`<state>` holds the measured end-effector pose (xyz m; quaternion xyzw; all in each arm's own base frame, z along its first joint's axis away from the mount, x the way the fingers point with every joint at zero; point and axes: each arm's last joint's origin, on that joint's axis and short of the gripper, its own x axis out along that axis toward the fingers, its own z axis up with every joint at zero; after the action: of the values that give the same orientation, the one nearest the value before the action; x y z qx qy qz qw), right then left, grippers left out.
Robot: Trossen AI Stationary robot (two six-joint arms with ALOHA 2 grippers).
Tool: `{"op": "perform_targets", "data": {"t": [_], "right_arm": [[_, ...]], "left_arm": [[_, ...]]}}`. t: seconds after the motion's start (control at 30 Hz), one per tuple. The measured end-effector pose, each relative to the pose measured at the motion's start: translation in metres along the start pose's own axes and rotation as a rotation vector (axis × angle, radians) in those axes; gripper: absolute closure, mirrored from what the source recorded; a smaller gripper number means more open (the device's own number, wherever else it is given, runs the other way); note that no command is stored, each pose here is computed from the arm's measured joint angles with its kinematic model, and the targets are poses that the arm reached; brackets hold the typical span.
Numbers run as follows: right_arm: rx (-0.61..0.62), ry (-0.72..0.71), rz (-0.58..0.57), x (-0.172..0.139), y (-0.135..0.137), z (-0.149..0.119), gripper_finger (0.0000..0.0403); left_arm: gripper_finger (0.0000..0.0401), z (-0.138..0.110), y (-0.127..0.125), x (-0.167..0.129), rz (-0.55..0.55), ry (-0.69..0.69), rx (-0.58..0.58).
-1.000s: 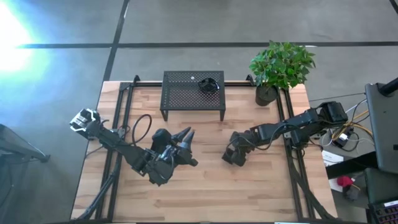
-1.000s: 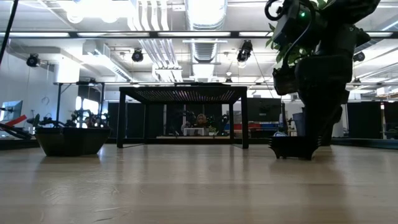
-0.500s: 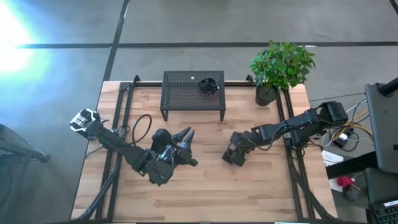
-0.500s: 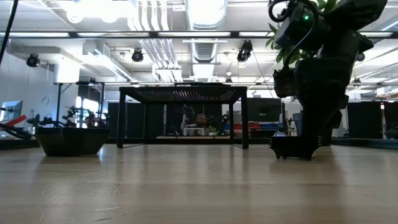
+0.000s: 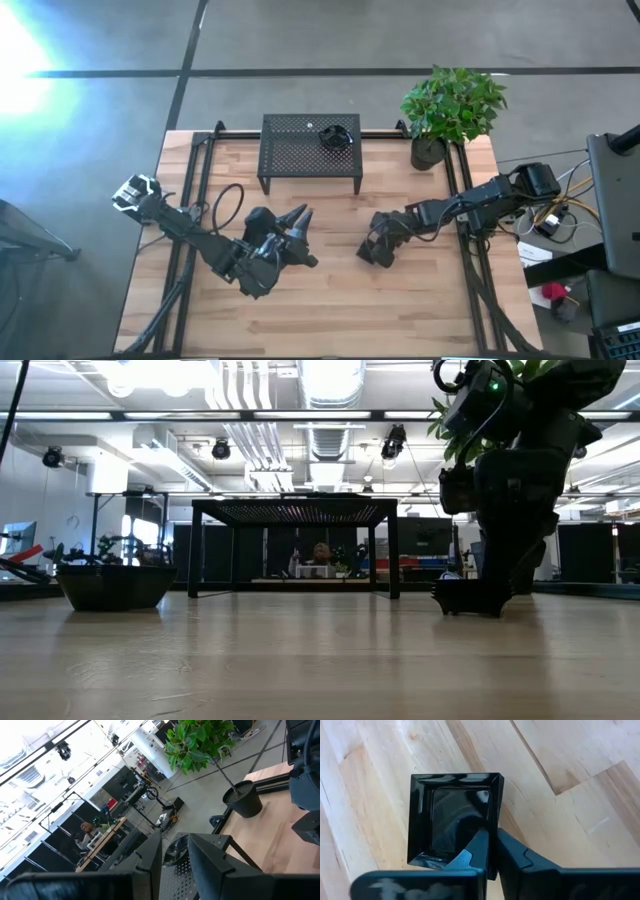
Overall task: Pick & Place Mini shaped plates
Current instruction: Put the stacked black square plates on the shelf
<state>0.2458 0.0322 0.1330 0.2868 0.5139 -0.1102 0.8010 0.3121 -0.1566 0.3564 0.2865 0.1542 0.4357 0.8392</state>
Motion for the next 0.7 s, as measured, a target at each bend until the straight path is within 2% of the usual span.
{"op": "perform_targets", "data": {"t": [0.37,0.7], "right_arm": [[-0.046,-0.019,0.010,-0.003,0.003,0.003,0.0391],[-0.122,-0.118,0.082,-0.029,0.019,0.019,0.0393]], "left_arm": [[0.0307,0.000,0.000,0.000,0.000,0.000,0.010],[0.0307,0.000,0.000,0.000,0.000,0.000,0.011]]}}
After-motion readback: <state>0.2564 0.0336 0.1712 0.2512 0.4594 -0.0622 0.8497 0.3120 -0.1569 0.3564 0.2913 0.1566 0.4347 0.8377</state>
